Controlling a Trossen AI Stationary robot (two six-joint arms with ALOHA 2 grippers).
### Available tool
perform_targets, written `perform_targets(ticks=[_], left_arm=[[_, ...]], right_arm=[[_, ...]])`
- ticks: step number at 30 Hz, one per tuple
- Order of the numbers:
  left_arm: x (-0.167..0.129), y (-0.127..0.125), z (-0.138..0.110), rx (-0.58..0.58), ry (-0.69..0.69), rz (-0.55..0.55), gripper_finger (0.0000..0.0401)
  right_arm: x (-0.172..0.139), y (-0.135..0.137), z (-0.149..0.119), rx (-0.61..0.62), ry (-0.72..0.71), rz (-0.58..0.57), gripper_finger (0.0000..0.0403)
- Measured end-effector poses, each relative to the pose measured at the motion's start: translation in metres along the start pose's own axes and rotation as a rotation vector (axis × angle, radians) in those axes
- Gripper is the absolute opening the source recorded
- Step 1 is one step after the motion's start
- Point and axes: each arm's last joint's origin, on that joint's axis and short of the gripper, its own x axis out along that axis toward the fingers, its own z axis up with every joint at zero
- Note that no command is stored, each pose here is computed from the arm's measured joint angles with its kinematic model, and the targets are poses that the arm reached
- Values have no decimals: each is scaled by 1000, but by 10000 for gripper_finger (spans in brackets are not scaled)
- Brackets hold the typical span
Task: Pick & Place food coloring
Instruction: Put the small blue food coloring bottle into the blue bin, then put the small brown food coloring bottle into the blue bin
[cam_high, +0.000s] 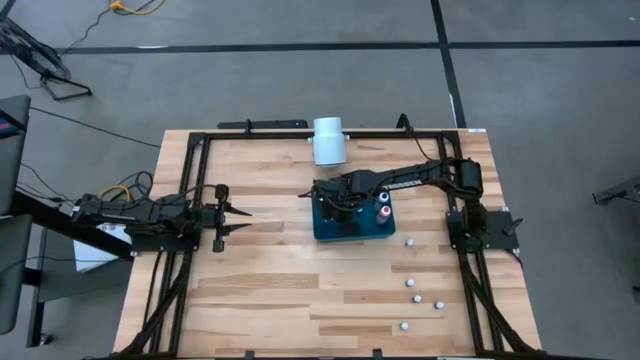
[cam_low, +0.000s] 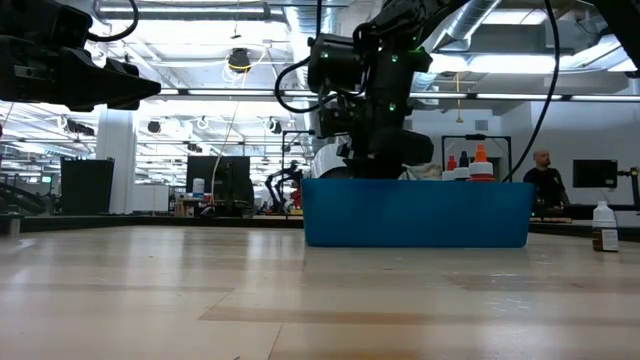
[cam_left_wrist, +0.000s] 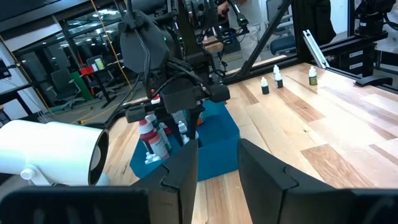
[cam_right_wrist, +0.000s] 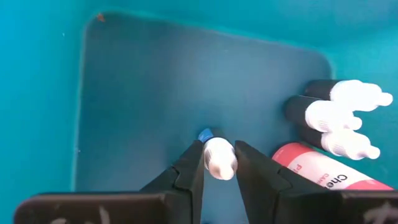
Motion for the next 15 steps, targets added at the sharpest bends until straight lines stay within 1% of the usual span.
perform_targets(ticks=[10,12,15], left_arm=[[0,0,0,0,1,0,105],[0,0,0,0,1,0,105],[0,0,0,0,0,0,105]], right_arm=[[0,4,2,-10,-6,-1,140],[-4,5,3,-14,-9,-12,150],[-18,8,4,-24,-20,-62,163]])
